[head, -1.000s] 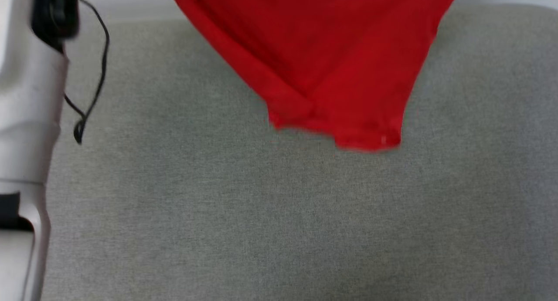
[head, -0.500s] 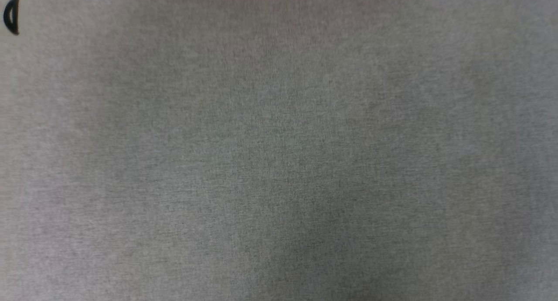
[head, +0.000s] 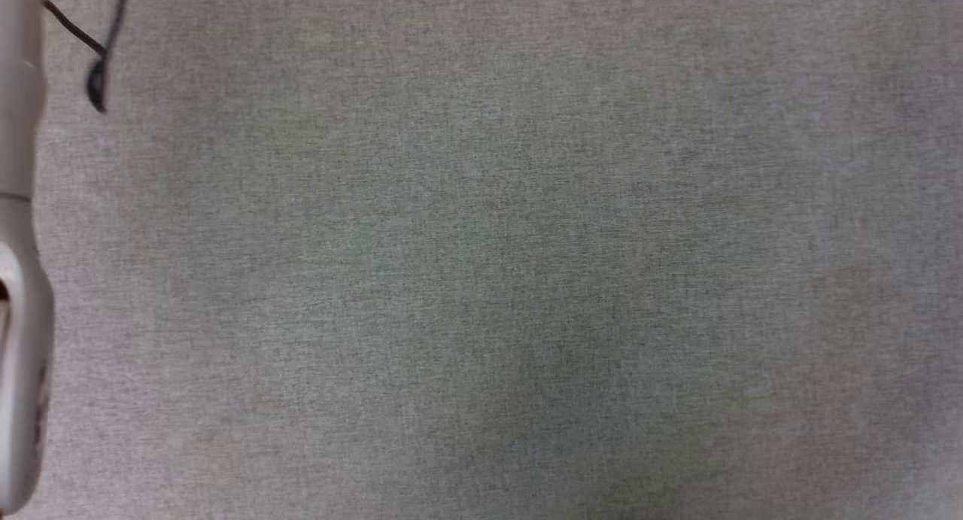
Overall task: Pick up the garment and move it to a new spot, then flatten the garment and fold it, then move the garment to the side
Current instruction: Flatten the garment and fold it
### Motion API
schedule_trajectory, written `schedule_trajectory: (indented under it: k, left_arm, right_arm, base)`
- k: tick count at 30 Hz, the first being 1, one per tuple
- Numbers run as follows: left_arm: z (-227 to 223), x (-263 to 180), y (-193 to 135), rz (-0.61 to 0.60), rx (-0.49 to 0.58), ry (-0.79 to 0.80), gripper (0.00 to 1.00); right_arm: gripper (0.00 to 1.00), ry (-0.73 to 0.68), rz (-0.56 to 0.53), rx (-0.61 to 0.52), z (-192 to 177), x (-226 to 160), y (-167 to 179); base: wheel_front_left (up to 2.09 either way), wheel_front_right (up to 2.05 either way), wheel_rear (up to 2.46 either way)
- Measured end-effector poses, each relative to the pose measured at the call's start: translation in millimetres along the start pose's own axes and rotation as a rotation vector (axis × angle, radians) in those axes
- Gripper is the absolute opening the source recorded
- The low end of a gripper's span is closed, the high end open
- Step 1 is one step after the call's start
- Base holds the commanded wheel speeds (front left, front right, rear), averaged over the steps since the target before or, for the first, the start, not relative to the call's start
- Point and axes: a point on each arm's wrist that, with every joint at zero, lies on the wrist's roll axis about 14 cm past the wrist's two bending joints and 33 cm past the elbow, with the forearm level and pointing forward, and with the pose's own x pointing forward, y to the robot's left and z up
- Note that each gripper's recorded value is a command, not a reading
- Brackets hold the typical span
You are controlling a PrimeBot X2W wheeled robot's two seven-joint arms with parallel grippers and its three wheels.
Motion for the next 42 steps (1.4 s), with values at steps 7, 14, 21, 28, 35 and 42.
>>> schedule_trajectory:
  k: [7,14,21,28,35,42]
  left_arm:
    - [-35,-32,9,0.008,-0.050,0.090,0.00]
    - [-69,-109,18,0.030,-0.128,0.202,0.00]
    - [-86,-207,27,0.080,-0.179,0.283,0.00]
    - [-90,-292,29,0.127,-0.208,0.358,0.00]
    - [-90,-363,22,0.156,-0.230,0.444,0.00]
    - [-92,-425,28,0.213,-0.190,0.527,0.00]
  right_arm:
    - [0.00,0.064,0.085,0.063,-36,-23,33]
    - [0.00,0.182,0.135,0.154,-77,-89,44]
    - [0.00,0.262,0.144,0.263,-109,-175,50]
    - [0.00,0.327,0.143,0.345,-129,-254,61]
    - [0.00,0.444,0.132,0.369,-161,-339,77]
    - [0.00,0.547,0.087,0.469,-184,-410,93]
  base:
    - [0.00,0.00,0.00]
    - [0.00,0.00,0.00]
    - [0.00,0.00,0.00]
    - [0.00,0.00,0.00]
    - [0.00,0.00,0.00]
    - [0.00,0.00,0.00]
